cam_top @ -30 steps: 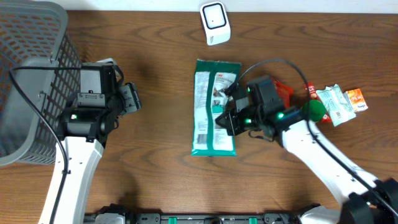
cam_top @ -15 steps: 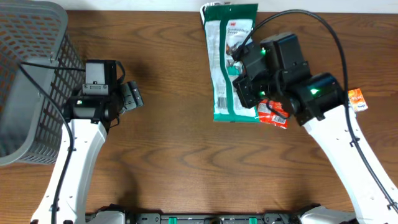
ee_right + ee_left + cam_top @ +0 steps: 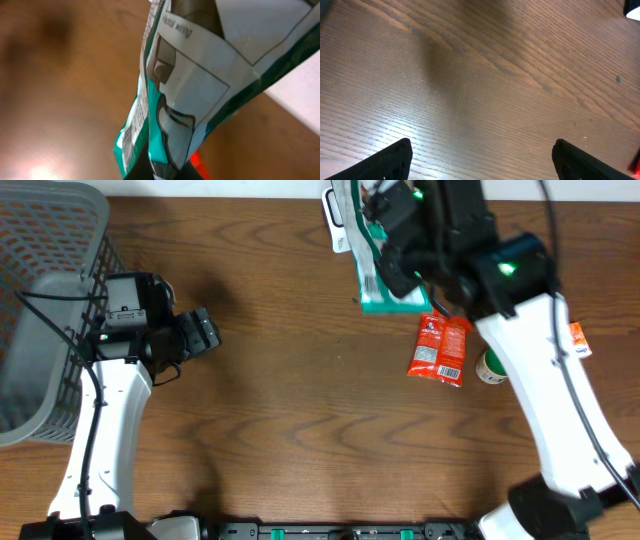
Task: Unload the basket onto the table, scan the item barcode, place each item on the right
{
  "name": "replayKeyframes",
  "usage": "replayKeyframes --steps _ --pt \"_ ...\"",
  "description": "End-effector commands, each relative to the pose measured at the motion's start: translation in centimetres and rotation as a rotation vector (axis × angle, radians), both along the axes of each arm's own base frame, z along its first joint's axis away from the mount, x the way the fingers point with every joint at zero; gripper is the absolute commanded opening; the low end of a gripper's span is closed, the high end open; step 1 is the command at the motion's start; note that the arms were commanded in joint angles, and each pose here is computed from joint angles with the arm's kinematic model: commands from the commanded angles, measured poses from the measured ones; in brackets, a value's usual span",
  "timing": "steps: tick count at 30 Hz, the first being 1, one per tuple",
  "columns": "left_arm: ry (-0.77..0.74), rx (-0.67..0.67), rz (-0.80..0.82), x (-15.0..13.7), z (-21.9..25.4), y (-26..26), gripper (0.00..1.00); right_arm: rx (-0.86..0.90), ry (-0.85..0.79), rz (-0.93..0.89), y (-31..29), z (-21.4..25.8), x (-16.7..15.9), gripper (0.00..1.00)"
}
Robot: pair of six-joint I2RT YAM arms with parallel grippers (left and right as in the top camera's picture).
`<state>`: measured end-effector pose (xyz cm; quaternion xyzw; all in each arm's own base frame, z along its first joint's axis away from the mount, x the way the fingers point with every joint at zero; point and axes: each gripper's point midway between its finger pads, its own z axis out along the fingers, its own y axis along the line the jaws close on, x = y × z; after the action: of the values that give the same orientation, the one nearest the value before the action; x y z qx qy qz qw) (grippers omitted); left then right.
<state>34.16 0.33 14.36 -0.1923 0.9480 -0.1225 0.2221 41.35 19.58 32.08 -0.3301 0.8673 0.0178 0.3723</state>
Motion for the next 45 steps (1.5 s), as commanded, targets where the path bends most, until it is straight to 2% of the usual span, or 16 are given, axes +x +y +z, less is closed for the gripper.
replayKeyframes --steps 1,7,13,19,29,41,45 --pt "-0.01 -0.012 -0.022 0.3 0.4 -0.2 0.9 -0.209 -0.114 0.05 0.4 -0.7 2.7 0.01" --pt "-0.009 -0.013 -0.022 0.3 0.4 -0.2 0.9 -0.385 -0.283 0.09 3.0 -1.6 7.2 0.01" --pt "-0.01 -0.012 -0.022 0.3 0.4 -0.2 0.9 -0.634 -0.419 0.113 4.6 -3.8 11.7 0.01" --pt "-0.009 -0.013 -0.022 0.3 0.4 -0.2 0.9 -0.772 -0.528 0.163 6.7 -6.6 15.8 0.01" --pt "-0.01 -0.012 -0.022 0.3 0.4 -0.2 0.9 -0.843 -0.703 0.173 9.3 -9.2 19.9 0.01" --pt "-0.01 -0.012 -0.022 0.3 0.4 -0.2 0.91 -0.875 -0.62 0.223 8.6 -17.3 21.7 0.01" --pt "-0.009 -0.012 -0.021 0.3 0.4 -0.2 0.9 -0.806 -0.592 0.238 9.2 -18.5 21.4 0.01"
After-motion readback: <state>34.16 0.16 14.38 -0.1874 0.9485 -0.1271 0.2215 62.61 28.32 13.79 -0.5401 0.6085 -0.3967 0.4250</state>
